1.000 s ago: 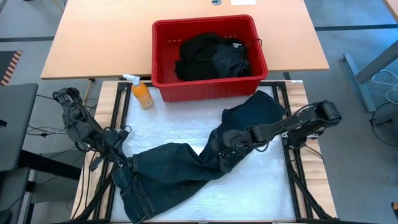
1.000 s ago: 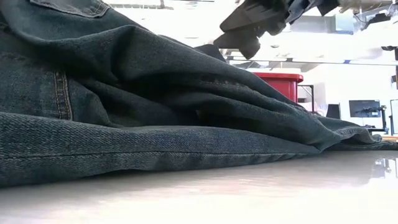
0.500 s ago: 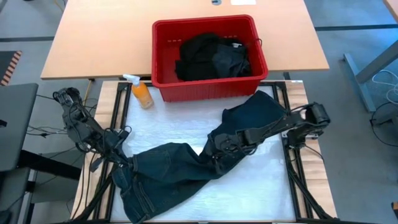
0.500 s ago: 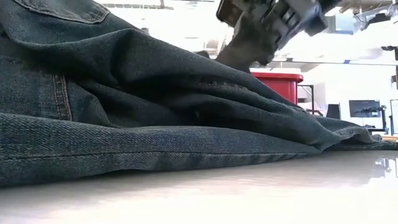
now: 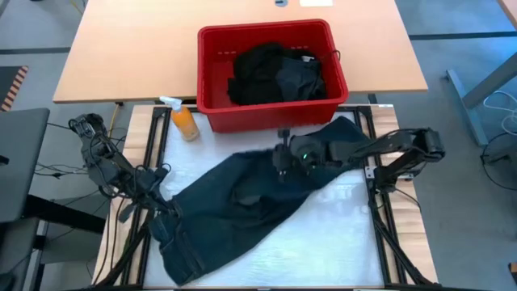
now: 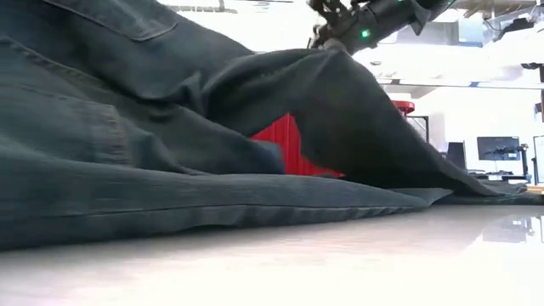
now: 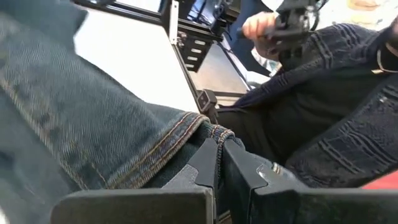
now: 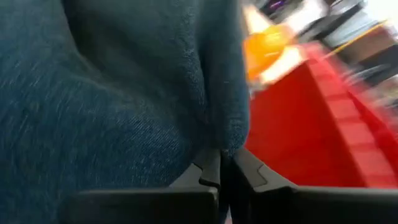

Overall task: Fold Laundry from Bin
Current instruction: Fold the dark blue pants

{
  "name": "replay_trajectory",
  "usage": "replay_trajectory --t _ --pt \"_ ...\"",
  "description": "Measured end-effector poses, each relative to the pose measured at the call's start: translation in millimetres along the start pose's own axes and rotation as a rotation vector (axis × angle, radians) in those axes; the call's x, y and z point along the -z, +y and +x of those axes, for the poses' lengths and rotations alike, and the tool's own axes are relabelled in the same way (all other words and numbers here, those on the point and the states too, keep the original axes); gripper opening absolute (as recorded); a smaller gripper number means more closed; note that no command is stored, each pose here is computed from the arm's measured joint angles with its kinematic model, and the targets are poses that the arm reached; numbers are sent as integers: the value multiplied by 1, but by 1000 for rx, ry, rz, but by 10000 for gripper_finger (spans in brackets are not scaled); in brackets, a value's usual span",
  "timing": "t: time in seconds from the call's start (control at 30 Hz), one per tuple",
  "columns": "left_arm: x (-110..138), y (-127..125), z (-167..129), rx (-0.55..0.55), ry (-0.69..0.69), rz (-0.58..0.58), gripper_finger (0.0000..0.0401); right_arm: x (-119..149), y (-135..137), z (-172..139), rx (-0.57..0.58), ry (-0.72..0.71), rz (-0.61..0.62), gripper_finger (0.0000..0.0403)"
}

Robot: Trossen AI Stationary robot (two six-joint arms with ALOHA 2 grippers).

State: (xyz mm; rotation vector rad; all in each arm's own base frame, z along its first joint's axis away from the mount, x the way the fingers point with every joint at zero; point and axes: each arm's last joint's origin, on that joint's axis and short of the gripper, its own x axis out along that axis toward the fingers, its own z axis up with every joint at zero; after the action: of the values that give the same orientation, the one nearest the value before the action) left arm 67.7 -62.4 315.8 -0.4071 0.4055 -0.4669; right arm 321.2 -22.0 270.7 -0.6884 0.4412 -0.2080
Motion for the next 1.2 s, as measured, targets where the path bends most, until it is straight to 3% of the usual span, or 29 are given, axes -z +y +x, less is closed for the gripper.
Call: replay_trajectory --t 0.1,0.2,0.4,0.53,0.67,0.8,1.03,1.2 --pt "0 0 0 -21 -11 -5 0 -6 -16 -11 55 -59 -45 24" --pt "0 0 2 -22 -2 -8 0 -13 -12 -21 1 -99 -61 24" --pt "5 -1 13 -42 79 -125 0 -12 46 -24 -252 52 -60 24" --pt "18 0 27 -118 229 -227 0 -3 90 -15 -232 173 -135 24" --pt "39 2 53 -149 381 -360 0 0 114 -9 -252 204 -168 24" --pt "57 3 79 -187 483 -459 0 1 124 -11 -285 225 -143 35" --pt "80 8 111 -321 602 -475 34 2 132 -20 -351 280 -3 30" --pt "80 13 116 -259 717 -560 83 5 143 -22 -375 324 68 33"
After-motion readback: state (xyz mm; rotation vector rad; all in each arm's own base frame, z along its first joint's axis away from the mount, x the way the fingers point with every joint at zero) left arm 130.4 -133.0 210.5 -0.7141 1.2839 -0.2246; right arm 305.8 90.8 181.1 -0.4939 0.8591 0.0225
